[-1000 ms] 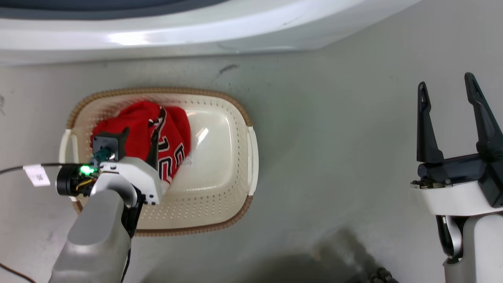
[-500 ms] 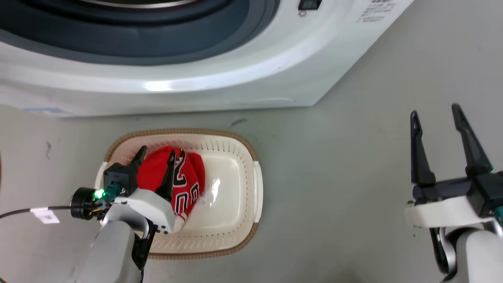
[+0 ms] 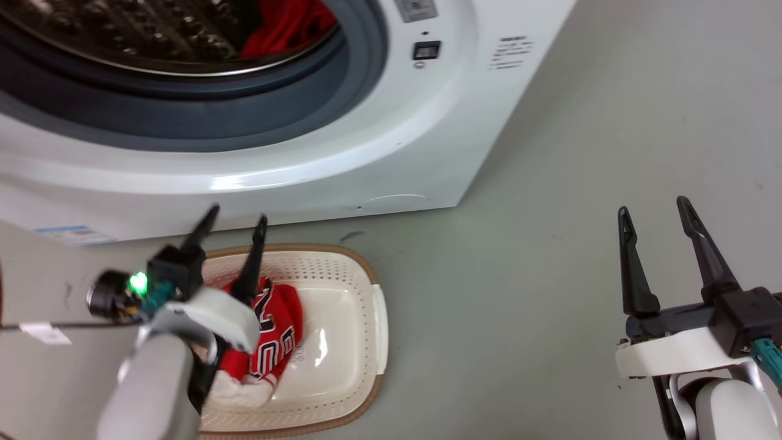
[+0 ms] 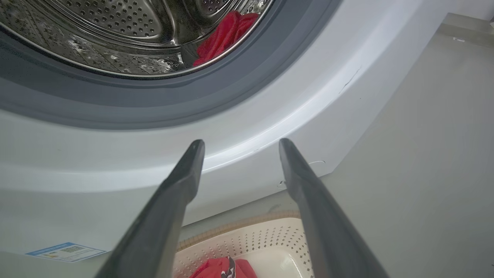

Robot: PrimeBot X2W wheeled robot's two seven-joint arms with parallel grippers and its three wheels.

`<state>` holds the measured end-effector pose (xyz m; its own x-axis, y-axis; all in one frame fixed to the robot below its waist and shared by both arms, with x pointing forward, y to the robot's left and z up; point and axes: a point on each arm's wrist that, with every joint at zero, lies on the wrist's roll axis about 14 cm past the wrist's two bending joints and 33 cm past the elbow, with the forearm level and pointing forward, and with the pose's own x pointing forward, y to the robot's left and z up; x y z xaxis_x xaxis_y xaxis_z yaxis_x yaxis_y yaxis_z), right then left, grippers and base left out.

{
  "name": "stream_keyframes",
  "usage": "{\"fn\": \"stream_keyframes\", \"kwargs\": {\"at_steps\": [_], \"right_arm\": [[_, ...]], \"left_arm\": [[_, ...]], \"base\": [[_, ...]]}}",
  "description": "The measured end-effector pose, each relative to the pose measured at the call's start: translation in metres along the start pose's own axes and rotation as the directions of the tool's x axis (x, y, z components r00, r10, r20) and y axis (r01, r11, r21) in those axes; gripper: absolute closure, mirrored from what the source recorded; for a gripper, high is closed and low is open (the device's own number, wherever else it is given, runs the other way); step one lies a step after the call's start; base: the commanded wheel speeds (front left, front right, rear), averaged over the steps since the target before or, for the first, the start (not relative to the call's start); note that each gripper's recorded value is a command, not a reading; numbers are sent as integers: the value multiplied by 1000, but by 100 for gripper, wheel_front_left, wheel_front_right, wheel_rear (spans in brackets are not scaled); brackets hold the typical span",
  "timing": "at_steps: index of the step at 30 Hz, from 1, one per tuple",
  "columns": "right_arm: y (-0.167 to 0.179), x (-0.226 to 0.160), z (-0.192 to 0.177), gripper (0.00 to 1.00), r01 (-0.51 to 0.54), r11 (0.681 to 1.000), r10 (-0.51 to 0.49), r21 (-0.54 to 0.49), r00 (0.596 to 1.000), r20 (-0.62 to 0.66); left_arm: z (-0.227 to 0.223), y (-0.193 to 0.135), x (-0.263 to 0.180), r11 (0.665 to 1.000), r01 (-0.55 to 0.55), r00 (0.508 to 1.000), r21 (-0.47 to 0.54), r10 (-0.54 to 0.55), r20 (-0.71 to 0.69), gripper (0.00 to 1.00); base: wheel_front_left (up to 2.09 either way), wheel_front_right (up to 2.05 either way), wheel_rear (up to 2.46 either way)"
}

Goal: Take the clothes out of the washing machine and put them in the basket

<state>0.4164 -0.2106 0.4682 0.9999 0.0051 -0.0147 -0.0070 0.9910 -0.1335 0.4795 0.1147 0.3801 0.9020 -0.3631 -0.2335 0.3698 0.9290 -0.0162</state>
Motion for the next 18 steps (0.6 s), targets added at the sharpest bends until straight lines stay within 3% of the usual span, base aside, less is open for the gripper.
{"fn": "stream_keyframes", "kwargs": {"at_steps": [6,14,18], "right_arm": [[-15,-14,-4,0,47,999,-47,4,999,-24],[-38,-26,-26,0,125,992,-123,15,987,-103],[-43,-33,-41,0,152,988,-147,21,977,-157]], "left_arm": [[41,5,47,998,47,997,38,-50,62,0],[81,19,134,988,101,994,117,-96,-46,0],[76,26,170,981,127,978,144,-100,-181,0]], "base": [[0,0,0],[0,0,0],[0,0,0]]}}
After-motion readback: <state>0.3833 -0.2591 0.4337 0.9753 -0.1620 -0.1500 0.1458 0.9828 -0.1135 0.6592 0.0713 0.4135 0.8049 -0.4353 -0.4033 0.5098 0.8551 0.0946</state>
